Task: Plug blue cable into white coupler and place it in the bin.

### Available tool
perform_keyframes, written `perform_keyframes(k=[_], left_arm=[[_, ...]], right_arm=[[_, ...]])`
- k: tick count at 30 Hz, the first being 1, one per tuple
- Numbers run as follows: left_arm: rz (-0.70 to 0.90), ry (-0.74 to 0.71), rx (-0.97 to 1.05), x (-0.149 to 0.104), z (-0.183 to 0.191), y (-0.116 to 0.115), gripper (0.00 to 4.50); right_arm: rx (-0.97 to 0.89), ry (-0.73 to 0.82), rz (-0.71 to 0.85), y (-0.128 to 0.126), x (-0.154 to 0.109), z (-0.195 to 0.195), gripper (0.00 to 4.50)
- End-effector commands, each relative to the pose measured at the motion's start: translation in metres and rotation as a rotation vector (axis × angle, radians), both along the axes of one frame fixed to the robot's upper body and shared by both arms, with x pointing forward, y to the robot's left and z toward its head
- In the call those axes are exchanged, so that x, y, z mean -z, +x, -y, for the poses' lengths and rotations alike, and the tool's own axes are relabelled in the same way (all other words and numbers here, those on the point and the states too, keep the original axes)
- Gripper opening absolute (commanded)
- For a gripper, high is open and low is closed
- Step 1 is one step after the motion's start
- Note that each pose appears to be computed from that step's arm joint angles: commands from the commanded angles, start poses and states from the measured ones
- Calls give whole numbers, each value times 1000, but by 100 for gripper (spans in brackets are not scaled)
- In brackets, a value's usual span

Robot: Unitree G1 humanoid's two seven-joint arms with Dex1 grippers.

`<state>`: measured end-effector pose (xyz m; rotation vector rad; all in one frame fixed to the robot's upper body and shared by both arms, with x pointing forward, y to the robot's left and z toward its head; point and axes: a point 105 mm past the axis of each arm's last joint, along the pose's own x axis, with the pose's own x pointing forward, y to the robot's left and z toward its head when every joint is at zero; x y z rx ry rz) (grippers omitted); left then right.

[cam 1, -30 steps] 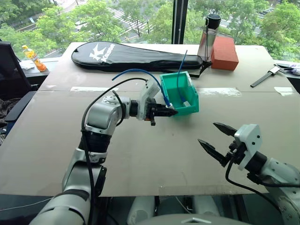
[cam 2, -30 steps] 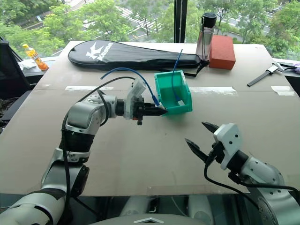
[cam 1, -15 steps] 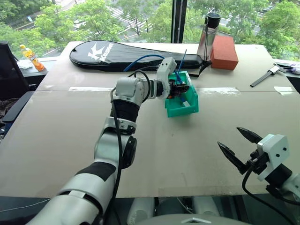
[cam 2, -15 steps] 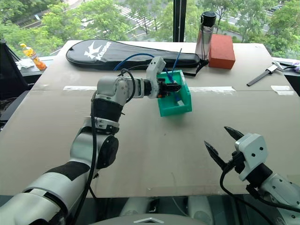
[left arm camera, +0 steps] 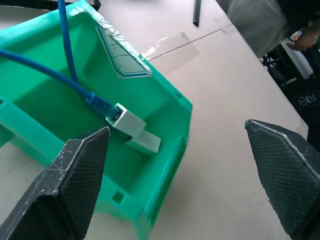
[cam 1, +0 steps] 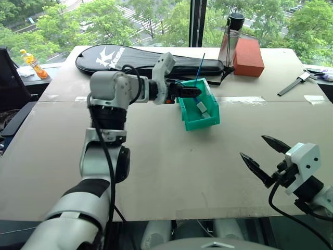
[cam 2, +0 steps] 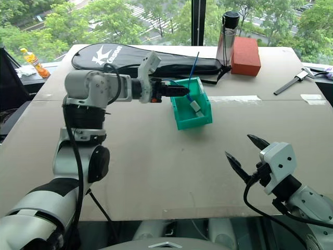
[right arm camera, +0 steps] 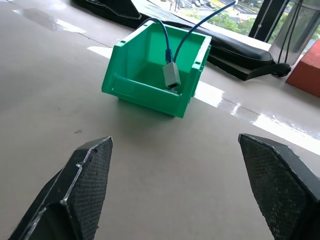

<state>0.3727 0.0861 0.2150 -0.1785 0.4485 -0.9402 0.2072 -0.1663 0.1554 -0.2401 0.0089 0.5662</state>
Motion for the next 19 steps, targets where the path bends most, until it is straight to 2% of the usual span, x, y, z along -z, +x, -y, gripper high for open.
perform_keyframes(k=[1, 4, 13, 19], left_arm=[[268, -36, 84, -15, -5, -25, 448], [372, -71, 124, -6, -20, -49, 448], [366, 55, 47, 80, -82, -103, 448], [336, 106, -18, 101, -102, -124, 448]], right_arm=[[-2, -9, 28, 3, -6, 5, 395], [1, -2, 27, 5, -5, 10, 395], [-21, -53, -60, 1, 14, 37, 395], [-31, -75, -122, -3, 24, 52, 395]])
